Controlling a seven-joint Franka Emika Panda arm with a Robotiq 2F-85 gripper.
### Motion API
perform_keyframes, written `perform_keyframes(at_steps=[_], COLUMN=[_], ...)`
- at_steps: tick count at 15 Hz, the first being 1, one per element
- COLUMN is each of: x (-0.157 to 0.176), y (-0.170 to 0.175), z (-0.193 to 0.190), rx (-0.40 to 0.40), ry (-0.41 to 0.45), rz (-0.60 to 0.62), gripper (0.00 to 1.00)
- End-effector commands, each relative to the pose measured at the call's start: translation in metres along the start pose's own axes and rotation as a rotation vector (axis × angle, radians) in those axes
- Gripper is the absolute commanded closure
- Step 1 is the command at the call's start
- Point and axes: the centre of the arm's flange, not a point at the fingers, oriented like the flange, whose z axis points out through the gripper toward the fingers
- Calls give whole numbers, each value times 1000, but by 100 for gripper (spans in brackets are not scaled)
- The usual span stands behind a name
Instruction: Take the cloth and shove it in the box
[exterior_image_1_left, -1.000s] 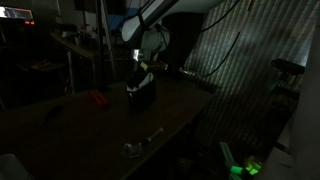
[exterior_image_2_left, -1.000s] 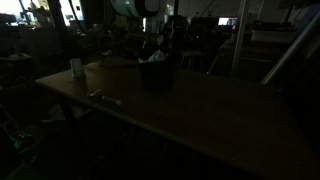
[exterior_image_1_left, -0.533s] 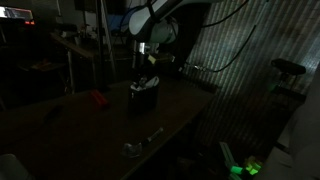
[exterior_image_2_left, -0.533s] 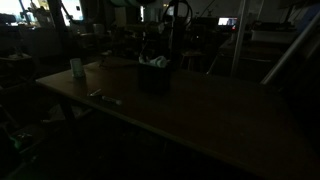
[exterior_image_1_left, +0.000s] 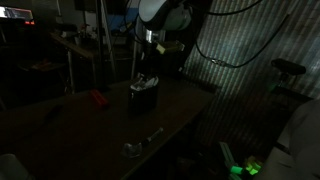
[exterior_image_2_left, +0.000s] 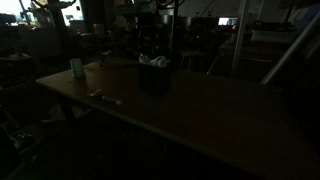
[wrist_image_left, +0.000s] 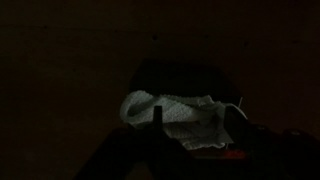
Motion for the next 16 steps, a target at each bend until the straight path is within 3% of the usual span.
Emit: perform_keyframes(at_steps=[1, 6, 11, 16], x=[-20, -18, -6, 10], y=[-8, -5, -4, -8], z=[-4, 16, 25, 33], rx=[-34, -55, -147, -184], ry=[11, -12, -17, -6], rz=[12, 30, 29, 20], gripper=[65, 100, 100, 100])
